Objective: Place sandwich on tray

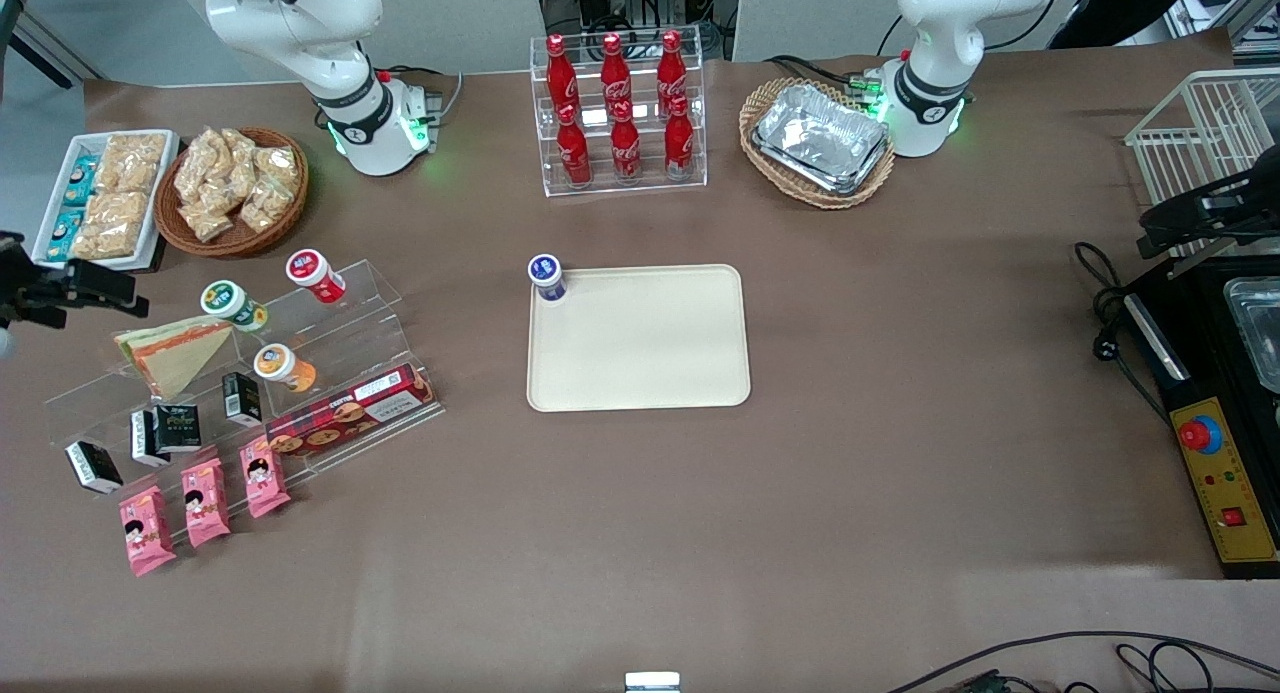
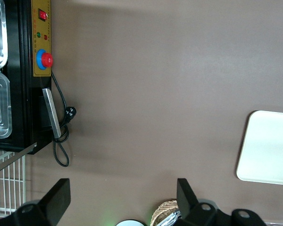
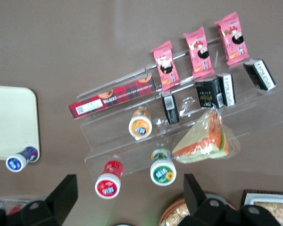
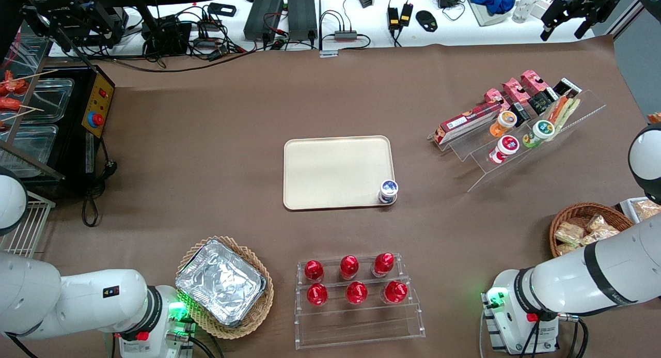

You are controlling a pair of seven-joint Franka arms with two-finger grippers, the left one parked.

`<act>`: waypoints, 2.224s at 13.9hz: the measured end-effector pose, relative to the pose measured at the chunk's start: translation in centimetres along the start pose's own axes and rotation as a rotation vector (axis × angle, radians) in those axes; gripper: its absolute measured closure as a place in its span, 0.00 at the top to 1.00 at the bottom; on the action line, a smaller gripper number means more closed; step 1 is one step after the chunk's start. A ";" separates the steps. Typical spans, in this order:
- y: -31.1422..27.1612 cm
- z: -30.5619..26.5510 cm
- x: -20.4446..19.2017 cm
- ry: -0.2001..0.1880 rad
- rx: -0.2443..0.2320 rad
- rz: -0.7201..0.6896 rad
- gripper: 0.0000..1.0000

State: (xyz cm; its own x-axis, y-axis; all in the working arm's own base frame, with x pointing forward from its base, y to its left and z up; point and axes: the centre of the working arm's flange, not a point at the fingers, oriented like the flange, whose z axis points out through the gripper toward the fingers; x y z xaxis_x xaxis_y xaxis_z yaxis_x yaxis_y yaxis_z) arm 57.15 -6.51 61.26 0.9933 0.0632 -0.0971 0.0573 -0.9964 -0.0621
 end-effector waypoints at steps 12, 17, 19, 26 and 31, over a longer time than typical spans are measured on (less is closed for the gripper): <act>1.8 0.2 -3.4 -0.074 -0.082 -0.098 1.00; 5.0 0.9 -3.8 -0.071 -0.080 0.025 1.00; 5.0 1.0 -3.8 -0.062 -0.074 0.129 1.00; 5.4 1.2 -3.3 -0.010 -0.030 0.503 1.00; 12.3 3.5 -4.4 0.043 -0.017 0.641 1.00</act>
State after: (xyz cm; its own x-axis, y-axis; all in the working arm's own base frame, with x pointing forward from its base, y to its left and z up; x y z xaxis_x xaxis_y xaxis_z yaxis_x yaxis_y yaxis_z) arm 53.17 -18.80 57.49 0.8342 -0.5470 -0.0697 -0.5477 -0.8366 0.0103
